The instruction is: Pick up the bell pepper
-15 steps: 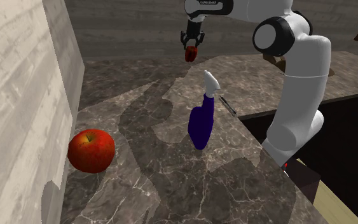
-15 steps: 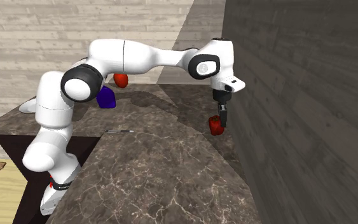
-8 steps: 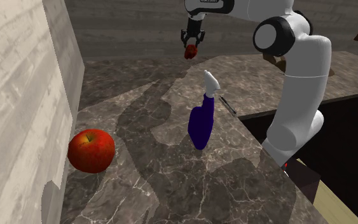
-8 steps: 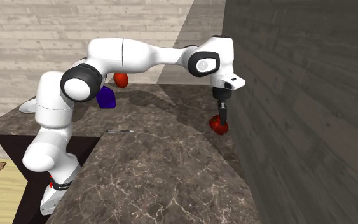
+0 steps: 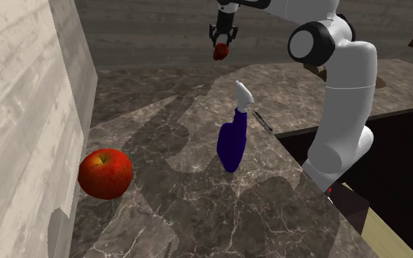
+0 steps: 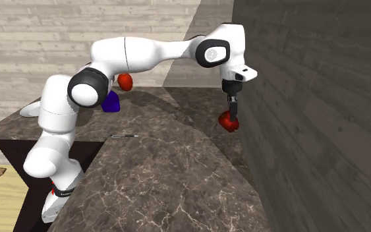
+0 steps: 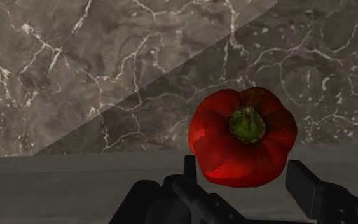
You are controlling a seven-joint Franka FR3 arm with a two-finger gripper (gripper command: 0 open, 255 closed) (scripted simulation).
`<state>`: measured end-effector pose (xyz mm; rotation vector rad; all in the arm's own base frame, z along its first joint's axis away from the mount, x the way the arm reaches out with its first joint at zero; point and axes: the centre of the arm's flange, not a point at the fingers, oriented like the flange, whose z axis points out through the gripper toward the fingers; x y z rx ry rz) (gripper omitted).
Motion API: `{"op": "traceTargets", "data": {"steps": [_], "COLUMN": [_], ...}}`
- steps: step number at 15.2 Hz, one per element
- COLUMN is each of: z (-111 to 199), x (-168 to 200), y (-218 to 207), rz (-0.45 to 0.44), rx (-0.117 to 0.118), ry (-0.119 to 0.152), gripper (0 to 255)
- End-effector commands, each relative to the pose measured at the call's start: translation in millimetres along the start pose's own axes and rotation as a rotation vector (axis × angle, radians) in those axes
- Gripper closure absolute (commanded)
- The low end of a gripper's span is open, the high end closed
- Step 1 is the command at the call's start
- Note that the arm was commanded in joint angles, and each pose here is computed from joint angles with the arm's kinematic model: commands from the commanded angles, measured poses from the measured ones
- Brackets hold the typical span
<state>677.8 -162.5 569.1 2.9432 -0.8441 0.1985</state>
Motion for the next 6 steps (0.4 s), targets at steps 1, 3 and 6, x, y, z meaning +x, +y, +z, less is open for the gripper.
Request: {"op": "traceTargets", "data": {"steps": [1,3,6], "z": [-11,-22,-28], "x": [0,2,3], "y": [1,2,2], "rz": [0.0,0.0,0.0], "rx": [0.0,0.0,0.0], "ry": [0.0,0.0,0.0], "gripper": [255,255,255]}}
